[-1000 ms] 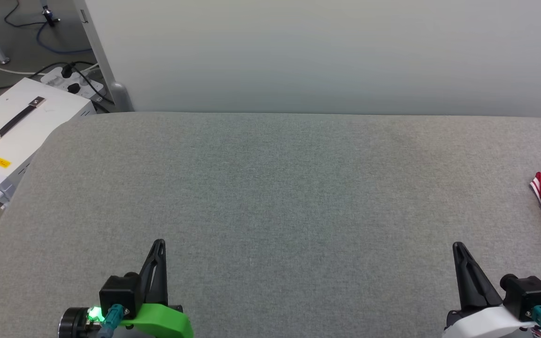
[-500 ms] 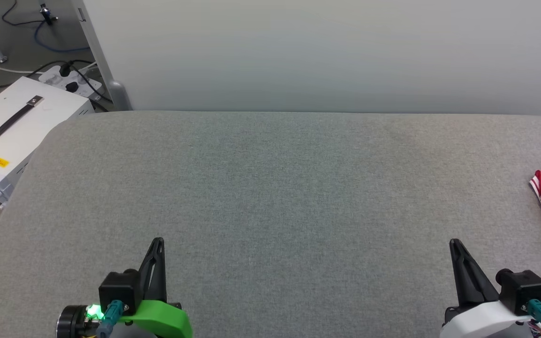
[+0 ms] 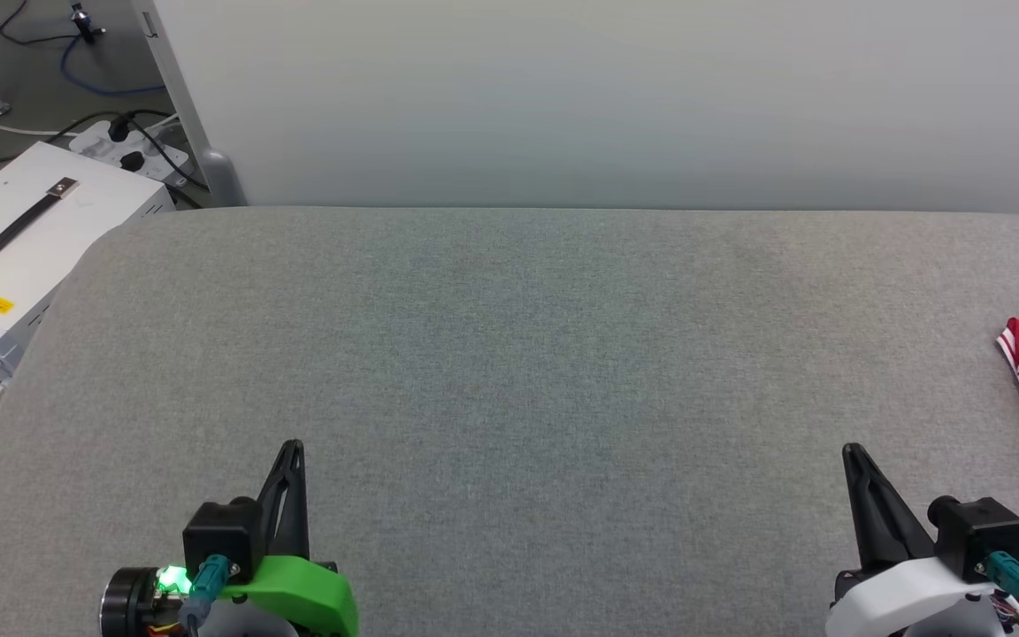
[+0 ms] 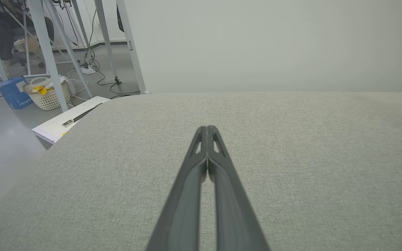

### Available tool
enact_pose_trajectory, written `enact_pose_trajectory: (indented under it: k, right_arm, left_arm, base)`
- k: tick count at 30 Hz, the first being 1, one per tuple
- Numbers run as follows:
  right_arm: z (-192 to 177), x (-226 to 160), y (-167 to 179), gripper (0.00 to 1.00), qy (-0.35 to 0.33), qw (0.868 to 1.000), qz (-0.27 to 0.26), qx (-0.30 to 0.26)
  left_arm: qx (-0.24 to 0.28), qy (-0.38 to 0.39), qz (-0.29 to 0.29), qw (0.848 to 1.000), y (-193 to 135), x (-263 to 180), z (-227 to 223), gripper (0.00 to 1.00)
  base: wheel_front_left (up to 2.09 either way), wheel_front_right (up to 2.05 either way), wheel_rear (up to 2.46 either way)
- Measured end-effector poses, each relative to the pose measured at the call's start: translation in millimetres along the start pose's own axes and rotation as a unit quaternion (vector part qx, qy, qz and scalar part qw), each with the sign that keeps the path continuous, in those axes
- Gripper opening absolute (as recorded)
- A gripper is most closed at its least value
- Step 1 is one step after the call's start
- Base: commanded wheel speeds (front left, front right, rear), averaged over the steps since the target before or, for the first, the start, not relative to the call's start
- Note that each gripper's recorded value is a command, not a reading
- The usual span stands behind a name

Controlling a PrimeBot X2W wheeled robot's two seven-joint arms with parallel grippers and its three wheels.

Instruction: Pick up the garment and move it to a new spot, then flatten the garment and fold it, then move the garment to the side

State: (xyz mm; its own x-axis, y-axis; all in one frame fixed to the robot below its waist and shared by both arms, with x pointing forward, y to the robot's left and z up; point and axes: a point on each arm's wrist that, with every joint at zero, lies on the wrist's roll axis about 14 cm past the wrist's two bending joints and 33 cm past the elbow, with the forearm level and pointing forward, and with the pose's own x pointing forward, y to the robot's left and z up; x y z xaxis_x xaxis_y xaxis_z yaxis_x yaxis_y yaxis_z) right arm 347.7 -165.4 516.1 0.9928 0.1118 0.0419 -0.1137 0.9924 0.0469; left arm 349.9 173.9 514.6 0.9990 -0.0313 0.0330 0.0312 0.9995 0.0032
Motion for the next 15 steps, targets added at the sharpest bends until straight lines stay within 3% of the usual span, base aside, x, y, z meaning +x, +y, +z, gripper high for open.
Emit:
enact_pose_trajectory:
  k: [15]
  right_arm:
    - [1.9, 4.4, 1.0, 0.00, 0.005, 1.000, 0.002, -0.008]
  left_arm:
    - [0.004, 0.005, 0.004, 1.000, 1.3, 3.1, 1.8, 0.00]
  base:
    - [0.00, 0.00, 0.00]
